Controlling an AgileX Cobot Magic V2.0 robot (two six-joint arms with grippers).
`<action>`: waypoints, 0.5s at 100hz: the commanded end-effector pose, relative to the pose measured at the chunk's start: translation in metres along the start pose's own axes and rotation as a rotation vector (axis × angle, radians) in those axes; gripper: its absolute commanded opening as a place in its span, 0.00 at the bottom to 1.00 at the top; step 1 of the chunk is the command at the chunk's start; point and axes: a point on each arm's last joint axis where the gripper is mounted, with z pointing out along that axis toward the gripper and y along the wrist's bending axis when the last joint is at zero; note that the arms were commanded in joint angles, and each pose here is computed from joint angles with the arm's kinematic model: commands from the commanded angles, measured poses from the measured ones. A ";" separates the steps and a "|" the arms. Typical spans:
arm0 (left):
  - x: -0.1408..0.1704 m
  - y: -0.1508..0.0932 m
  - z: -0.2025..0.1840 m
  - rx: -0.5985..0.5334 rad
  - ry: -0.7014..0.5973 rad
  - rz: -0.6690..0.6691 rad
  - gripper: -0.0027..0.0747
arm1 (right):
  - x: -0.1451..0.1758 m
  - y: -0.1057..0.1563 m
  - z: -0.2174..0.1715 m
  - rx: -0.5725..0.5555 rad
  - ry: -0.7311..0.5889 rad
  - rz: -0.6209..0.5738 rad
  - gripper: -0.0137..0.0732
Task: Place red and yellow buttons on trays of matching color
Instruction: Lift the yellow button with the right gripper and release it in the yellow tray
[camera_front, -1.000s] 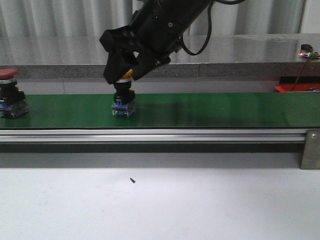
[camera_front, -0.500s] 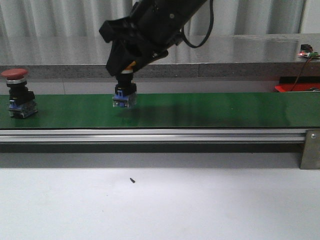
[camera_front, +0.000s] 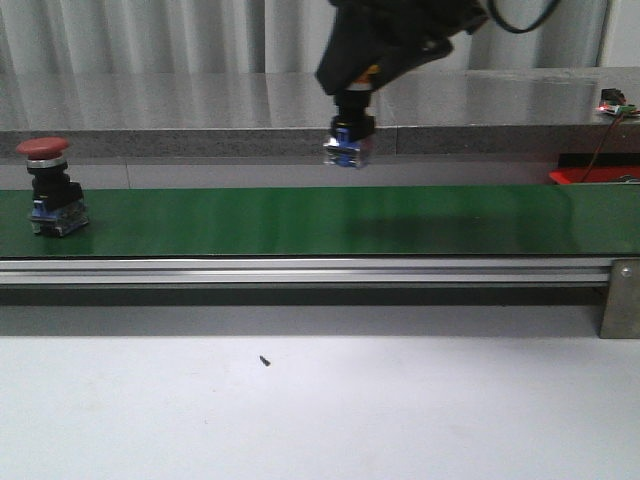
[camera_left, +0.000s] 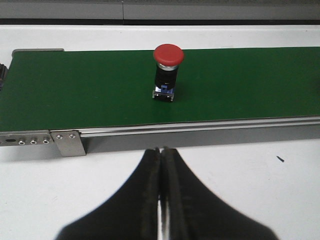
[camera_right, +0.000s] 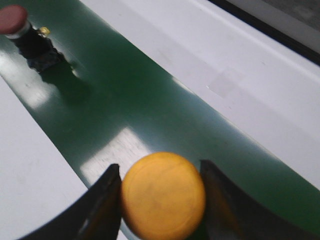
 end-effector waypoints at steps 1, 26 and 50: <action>-0.013 -0.001 -0.004 0.000 -0.094 -0.004 0.01 | -0.009 -0.006 -0.042 0.060 -0.117 0.017 0.34; -0.013 -0.001 -0.004 0.000 -0.094 -0.004 0.01 | 0.034 -0.041 -0.090 0.205 -0.119 0.137 0.34; -0.013 -0.001 -0.004 0.000 -0.094 -0.004 0.01 | 0.072 -0.067 -0.138 0.380 -0.165 0.252 0.34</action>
